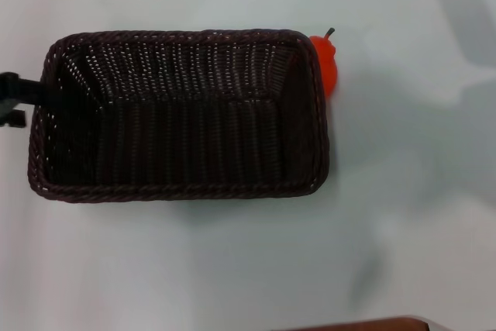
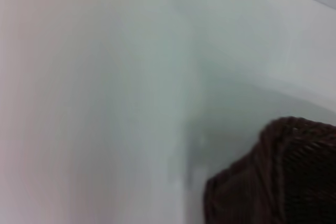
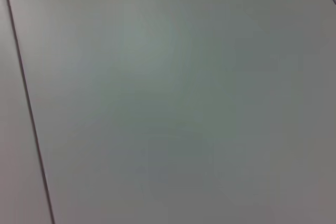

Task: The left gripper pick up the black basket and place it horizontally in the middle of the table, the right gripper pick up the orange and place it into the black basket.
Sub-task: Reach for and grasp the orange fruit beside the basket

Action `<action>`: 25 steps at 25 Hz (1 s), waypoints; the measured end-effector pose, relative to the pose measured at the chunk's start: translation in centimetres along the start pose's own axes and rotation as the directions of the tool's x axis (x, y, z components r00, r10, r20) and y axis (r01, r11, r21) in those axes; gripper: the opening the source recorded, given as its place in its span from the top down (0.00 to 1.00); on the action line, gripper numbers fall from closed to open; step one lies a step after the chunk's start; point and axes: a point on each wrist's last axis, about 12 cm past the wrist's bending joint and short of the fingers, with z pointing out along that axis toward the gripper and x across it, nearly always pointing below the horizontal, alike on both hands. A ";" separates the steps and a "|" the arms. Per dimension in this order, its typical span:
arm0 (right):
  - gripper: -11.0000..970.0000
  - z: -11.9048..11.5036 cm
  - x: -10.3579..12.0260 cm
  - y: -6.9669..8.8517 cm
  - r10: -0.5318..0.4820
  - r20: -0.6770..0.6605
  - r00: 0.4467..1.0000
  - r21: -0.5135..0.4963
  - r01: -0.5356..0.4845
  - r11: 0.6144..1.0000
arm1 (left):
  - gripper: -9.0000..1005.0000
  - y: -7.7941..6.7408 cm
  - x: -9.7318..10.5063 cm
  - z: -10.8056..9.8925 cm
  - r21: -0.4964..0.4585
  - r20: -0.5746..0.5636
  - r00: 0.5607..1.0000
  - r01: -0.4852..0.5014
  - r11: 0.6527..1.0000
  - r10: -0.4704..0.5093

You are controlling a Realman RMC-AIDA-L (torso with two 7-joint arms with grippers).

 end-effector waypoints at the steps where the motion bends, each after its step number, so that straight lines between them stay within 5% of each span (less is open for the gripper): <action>1: 0.05 -0.1 0.0 0.0 0.001 -0.003 1.000 0.004 -0.001 1.000 | 0.47 0.3 -0.1 -0.2 -0.007 0.001 1.000 0.001 1.000 -0.001; 9: 0.06 -0.7 0.3 -0.6 -0.058 0.063 0.996 0.169 0.047 0.984 | 0.20 1.9 -1.9 -2.9 -0.055 0.093 0.994 -0.059 0.997 0.063; 15: 0.06 0.7 1.7 -3.1 -0.238 0.353 0.905 0.490 0.038 0.871 | 0.17 2.7 -2.9 -4.9 0.053 0.355 0.926 -0.160 0.986 0.131; 19: 0.07 1.5 3.7 -4.8 -0.350 0.577 0.738 0.566 -0.053 0.822 | 0.18 3.3 -2.0 -5.9 0.130 0.530 0.839 -0.219 0.967 0.118; 25: 0.07 2.1 8.2 -8.2 -0.540 0.775 0.327 0.598 -0.106 0.794 | 0.17 4.5 -0.5 -7.4 0.192 0.669 0.741 -0.247 0.950 0.058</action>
